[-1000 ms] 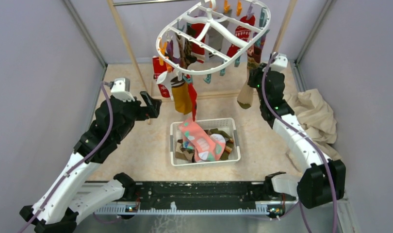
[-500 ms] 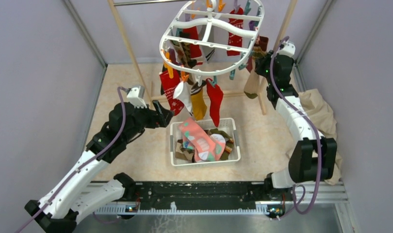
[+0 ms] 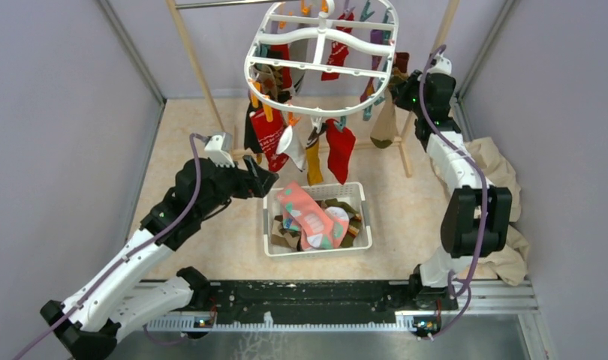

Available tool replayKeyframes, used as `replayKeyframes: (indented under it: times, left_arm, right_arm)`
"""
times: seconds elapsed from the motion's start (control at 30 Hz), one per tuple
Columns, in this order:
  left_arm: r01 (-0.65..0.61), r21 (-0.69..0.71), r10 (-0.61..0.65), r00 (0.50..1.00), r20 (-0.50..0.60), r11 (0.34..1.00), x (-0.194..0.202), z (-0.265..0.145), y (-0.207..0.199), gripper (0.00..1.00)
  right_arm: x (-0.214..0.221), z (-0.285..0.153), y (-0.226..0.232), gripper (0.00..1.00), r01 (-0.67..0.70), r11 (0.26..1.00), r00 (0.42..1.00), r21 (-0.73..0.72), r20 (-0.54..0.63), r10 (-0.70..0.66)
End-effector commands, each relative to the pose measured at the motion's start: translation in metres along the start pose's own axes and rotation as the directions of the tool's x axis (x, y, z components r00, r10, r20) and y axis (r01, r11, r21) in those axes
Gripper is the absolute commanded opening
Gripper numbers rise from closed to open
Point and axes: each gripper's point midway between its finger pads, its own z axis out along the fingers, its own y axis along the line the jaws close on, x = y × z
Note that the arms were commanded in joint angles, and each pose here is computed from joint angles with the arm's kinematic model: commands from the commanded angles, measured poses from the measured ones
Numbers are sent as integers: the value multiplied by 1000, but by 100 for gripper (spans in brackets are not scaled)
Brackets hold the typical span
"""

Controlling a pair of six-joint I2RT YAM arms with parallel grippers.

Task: Remove the socks clipped to the hanger
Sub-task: Adjust the hanger on the clothesline.

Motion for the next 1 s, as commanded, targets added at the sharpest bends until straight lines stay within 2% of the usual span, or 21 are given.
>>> replayKeyframes:
  times: [0.0,0.27,0.57,0.73,0.9,0.97]
  left_arm:
    - [-5,53,2,999,48,999,-19,-1,-18,95]
    - [-14,43,11,998,54,999,-21,-3,-18,95]
    - [-21,32,19,999,49,999,-19,1,-16,95]
    - [-32,39,30,998,54,999,-22,7,-19,94]
    - [-76,48,72,994,79,996,-28,22,-24,95]
    - [-100,50,95,992,82,994,-29,31,-26,95]
  right_arm:
    - [-19,20,9,0,-12,998,1000,-68,13,13]
    - [-27,60,8,0,4,997,1000,-76,-6,-4]
    - [-25,30,15,0,5,995,1000,-98,9,-4]
    - [-18,3,25,18,-4,991,1000,-136,2,4]
    - [-12,-13,29,24,4,988,1000,-153,-17,-7]
    - [-10,-19,32,30,9,987,999,-163,-31,-15]
